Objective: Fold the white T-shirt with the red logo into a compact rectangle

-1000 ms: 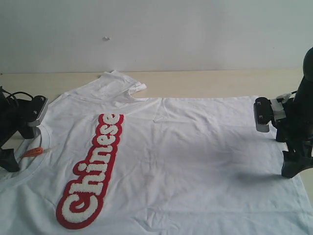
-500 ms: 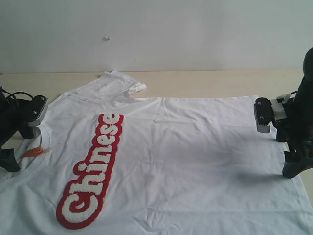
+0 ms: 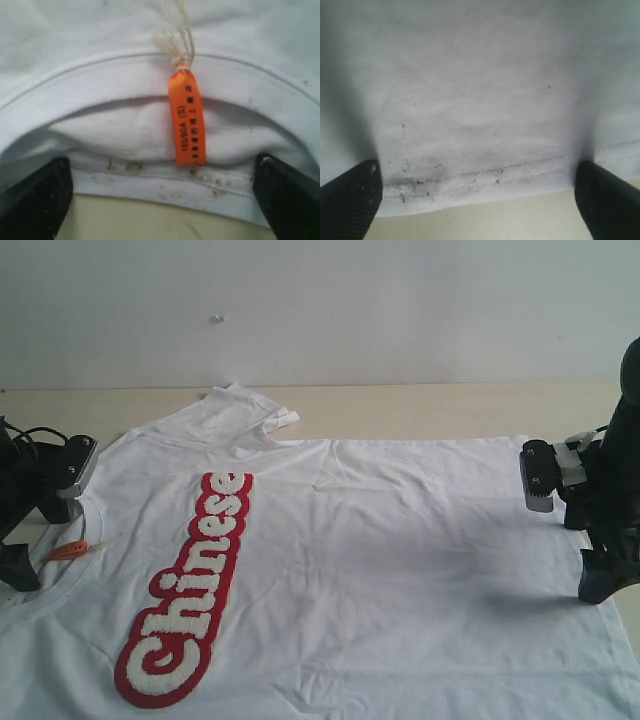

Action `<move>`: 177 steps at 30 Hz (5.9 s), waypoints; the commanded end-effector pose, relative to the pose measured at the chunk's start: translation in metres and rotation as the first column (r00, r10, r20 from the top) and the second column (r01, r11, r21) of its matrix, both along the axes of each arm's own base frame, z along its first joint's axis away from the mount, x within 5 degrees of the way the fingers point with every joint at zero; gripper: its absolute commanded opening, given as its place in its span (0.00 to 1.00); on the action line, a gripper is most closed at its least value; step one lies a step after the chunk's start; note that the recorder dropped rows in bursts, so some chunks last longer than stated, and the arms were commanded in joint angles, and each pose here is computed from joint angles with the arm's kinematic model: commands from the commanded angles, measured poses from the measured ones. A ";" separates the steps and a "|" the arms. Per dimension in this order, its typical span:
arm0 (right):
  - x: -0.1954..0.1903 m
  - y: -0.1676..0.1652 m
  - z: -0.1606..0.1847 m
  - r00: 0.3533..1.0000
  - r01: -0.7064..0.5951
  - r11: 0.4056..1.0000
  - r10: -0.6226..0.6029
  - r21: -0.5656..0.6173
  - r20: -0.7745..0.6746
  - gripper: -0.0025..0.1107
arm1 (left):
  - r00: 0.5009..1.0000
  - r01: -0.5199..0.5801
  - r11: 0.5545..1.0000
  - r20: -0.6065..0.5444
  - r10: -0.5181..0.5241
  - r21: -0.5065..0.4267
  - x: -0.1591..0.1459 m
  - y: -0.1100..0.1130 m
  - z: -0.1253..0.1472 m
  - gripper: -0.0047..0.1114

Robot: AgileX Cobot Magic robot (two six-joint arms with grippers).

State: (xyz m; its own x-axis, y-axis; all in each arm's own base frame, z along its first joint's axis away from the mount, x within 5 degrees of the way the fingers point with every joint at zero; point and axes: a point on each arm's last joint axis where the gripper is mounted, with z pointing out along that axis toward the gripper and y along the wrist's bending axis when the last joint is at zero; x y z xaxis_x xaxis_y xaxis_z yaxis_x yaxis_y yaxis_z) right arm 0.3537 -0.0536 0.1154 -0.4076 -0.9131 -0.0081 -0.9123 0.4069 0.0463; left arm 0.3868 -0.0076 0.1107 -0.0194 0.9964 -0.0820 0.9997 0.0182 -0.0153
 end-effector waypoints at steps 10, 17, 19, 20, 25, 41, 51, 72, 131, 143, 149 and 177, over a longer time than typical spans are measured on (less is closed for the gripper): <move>0.002 -0.001 -0.022 0.999 -0.045 0.999 0.045 0.002 -0.026 0.92 | 1.000 -0.014 1.000 -0.023 0.014 -0.007 -0.001 0.001 -0.012 0.86; 0.003 -0.002 -0.022 0.999 -0.048 0.999 0.048 -0.008 -0.022 0.90 | 1.000 -0.012 1.000 -0.029 0.012 -0.004 -0.002 0.001 -0.015 0.68; 0.002 -0.003 -0.022 0.998 -0.053 0.999 0.053 -0.013 -0.023 0.88 | 1.000 -0.010 1.000 -0.029 0.010 -0.002 -0.002 0.001 -0.015 0.54; 0.002 -0.003 -0.022 0.998 -0.053 0.999 0.053 -0.013 -0.023 0.85 | 1.000 -0.010 1.000 -0.029 0.010 -0.002 -0.002 0.001 -0.015 0.47; 0.002 -0.003 -0.022 0.999 -0.026 1.000 0.026 -0.015 -0.024 0.51 | 0.998 -0.008 1.000 -0.063 0.007 -0.005 -0.005 0.001 -0.014 0.08; -0.001 -0.008 -0.008 0.999 -0.016 0.997 0.012 -0.081 -0.039 0.02 | 0.987 0.081 0.993 -0.148 -0.067 0.088 -0.019 0.009 -0.022 0.04; 0.002 -0.007 0.029 0.992 0.056 0.996 -0.048 -0.076 0.113 0.02 | 1.000 0.002 0.995 -0.024 0.000 0.098 -0.014 0.009 0.010 0.04; -0.037 0.014 0.171 0.873 0.058 0.997 -0.073 0.046 0.482 0.02 | 0.864 -0.279 0.950 0.395 0.311 -0.137 -0.043 0.008 0.168 0.04; -0.050 0.030 0.199 0.792 0.292 0.918 -0.390 0.268 0.470 0.02 | 0.599 -0.547 0.780 0.508 0.619 -0.304 -0.089 0.021 0.236 0.04; -0.140 0.044 0.276 0.755 0.240 0.924 -0.371 0.299 0.540 0.02 | 0.466 -0.545 0.715 0.551 0.693 -0.438 -0.185 0.016 0.308 0.04; -0.198 0.059 0.290 0.688 0.316 0.827 -0.537 0.465 0.487 0.02 | 0.408 -0.615 0.610 0.460 0.789 -0.500 -0.249 0.012 0.324 0.04; -0.023 0.029 0.125 0.811 0.298 0.941 -0.339 0.162 0.477 0.02 | 0.608 -0.663 0.718 0.408 0.681 -0.211 -0.045 0.028 0.163 0.04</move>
